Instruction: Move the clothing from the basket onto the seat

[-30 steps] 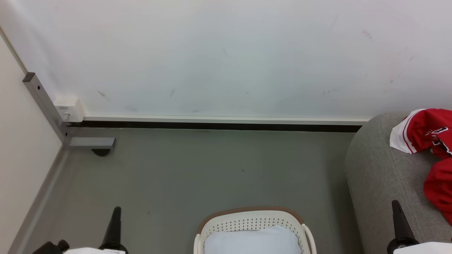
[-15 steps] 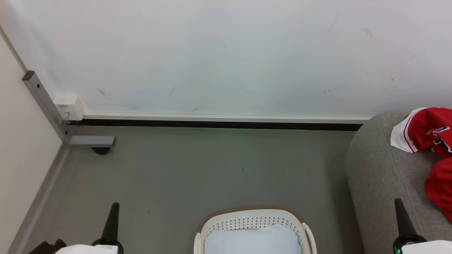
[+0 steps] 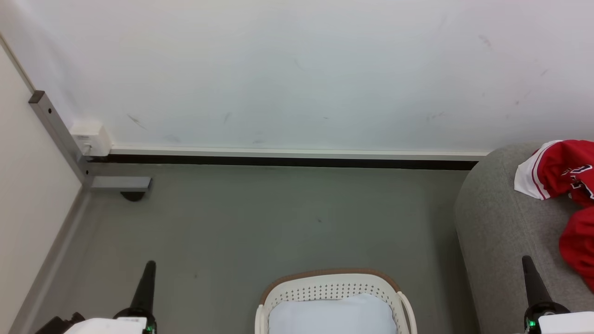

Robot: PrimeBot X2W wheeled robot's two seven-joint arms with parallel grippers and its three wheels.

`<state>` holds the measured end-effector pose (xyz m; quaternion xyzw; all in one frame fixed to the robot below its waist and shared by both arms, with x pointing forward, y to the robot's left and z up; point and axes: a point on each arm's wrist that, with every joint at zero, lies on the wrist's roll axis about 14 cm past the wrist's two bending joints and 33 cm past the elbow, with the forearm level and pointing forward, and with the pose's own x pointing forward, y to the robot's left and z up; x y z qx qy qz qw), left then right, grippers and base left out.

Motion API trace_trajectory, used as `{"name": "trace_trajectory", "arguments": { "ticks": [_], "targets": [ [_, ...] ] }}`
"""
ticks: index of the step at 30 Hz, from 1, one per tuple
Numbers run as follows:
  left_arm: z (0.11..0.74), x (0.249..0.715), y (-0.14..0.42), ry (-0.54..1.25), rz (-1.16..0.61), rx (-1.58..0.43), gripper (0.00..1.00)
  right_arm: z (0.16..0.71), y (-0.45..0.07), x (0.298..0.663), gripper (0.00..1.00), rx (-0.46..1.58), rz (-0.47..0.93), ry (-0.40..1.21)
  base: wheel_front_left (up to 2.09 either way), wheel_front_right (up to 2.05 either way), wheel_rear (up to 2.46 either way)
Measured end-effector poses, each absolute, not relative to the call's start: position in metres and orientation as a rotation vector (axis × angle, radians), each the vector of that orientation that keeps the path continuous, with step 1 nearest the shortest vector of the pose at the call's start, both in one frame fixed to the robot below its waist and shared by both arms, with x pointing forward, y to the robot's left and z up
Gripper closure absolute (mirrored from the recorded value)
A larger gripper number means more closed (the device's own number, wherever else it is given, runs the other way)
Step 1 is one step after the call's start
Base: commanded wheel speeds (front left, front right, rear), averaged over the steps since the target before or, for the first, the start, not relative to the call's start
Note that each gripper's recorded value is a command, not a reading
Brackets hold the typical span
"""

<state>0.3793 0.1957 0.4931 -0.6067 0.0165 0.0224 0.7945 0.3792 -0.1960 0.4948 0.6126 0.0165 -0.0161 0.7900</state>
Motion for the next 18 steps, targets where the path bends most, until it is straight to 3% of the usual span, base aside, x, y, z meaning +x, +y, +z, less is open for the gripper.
{"name": "trace_trajectory", "arguments": {
  "ticks": [18],
  "targets": [
    [0.4987,0.3841,0.1964,0.026,0.028,-1.439,1.00,0.4995,-0.1983,0.3837,1.00,1.446,-0.023,0.023,0.00,0.00,0.00]
  ]
}}
